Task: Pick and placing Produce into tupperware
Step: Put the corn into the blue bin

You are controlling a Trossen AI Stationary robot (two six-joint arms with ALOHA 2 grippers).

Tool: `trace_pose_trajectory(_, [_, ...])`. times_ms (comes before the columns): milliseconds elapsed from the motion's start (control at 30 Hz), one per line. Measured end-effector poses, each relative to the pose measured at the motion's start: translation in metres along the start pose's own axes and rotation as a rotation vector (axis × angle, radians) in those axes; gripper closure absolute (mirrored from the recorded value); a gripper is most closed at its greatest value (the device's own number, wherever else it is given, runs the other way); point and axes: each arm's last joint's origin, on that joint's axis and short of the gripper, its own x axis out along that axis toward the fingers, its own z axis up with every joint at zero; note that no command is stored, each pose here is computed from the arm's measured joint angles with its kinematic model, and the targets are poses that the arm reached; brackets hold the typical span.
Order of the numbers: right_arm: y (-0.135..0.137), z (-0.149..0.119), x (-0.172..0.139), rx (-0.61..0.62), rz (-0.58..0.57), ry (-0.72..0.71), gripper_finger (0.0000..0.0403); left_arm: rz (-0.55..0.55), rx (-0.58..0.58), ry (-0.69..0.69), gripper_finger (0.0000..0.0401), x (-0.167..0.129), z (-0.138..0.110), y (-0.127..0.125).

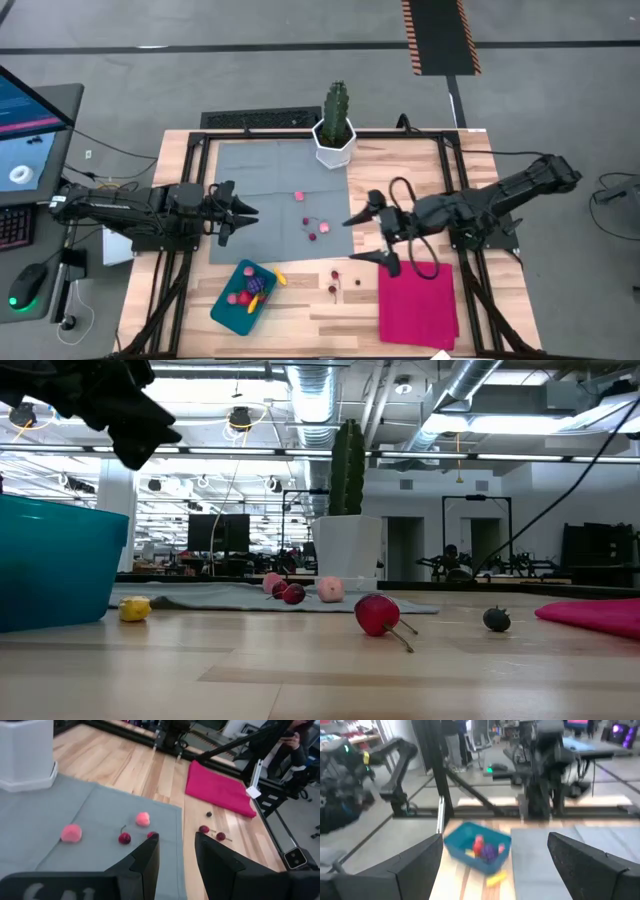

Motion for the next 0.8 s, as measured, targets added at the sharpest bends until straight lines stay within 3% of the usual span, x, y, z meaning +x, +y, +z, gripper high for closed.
trace_pose_trajectory(233, [0.01, -0.056, -0.029, 0.031, -0.109, 0.026, 0.0018, -0.023, 0.011, -0.055, 0.0287, 0.0, 0.005, -0.002])
trace_pose_trajectory(433, [0.023, -0.095, -0.04, 0.032, -0.213, -0.074, 0.0018, 0.019, -0.052, -0.078, 0.0287, 0.0, 0.006, -0.001])
trace_pose_trajectory(600, [0.019, -0.123, -0.039, 0.145, -0.271, -0.03, 0.0017, 0.075, -0.017, -0.019, 0.0287, 0.004, 0.001, 0.002])
trace_pose_trajectory(800, [0.02, -0.137, -0.031, 0.135, -0.278, 0.022, 0.0017, 0.137, -0.028, 0.041, 0.0287, 0.014, 0.007, 0.001])
